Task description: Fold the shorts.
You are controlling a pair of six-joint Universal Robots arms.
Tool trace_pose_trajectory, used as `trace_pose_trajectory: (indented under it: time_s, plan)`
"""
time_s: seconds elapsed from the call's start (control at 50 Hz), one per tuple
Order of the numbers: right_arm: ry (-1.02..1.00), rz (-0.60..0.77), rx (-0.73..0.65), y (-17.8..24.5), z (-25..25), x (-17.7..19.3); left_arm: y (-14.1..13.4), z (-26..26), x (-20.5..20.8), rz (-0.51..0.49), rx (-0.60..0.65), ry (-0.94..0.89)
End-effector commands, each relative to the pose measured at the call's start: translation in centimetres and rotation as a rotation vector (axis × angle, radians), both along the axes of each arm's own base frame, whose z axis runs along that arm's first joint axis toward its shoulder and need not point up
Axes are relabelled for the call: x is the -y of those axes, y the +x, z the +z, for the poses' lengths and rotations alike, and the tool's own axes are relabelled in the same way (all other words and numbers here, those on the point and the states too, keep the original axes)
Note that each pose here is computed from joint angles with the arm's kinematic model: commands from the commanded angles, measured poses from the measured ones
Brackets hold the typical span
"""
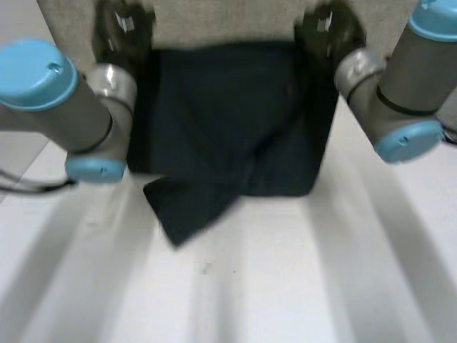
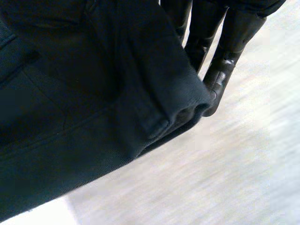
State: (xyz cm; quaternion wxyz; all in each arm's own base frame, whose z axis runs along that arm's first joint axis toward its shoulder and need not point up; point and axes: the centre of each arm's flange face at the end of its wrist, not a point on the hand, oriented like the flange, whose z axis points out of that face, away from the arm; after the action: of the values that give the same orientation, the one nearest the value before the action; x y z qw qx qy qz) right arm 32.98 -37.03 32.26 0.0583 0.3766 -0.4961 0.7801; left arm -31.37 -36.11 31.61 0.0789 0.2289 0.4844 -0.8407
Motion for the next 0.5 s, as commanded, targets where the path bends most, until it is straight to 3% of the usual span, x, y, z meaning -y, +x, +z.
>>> trace_pose_trajectory:
  time_s: [0.02, 0.12, 0.22, 0.38, 0.5]
  plan:
    - [-0.519, 0.014, 0.263, 0.0, 8.5, 0.1, 0.2, 10.4, -2.4, -0.054, -0.207, -0.543]
    - [-0.495, 0.056, 0.309, -0.5, 8.3, -0.9, 0.6, 9.8, -3.3, -0.082, -0.215, -0.494]
    - [-0.323, 0.076, 0.287, -0.8, 4.7, -0.9, 0.8, 6.1, -2.9, -0.102, -0.192, -0.356]
    - [0.246, 0.015, 0.046, -1.7, -7.4, -3.2, 0.9, -2.8, -3.7, -0.132, -0.102, -0.040]
    - [0.488, -0.011, -0.065, -3.0, -13.6, -5.0, 1.1, -12.3, -5.7, -0.133, 0.031, 0.295]
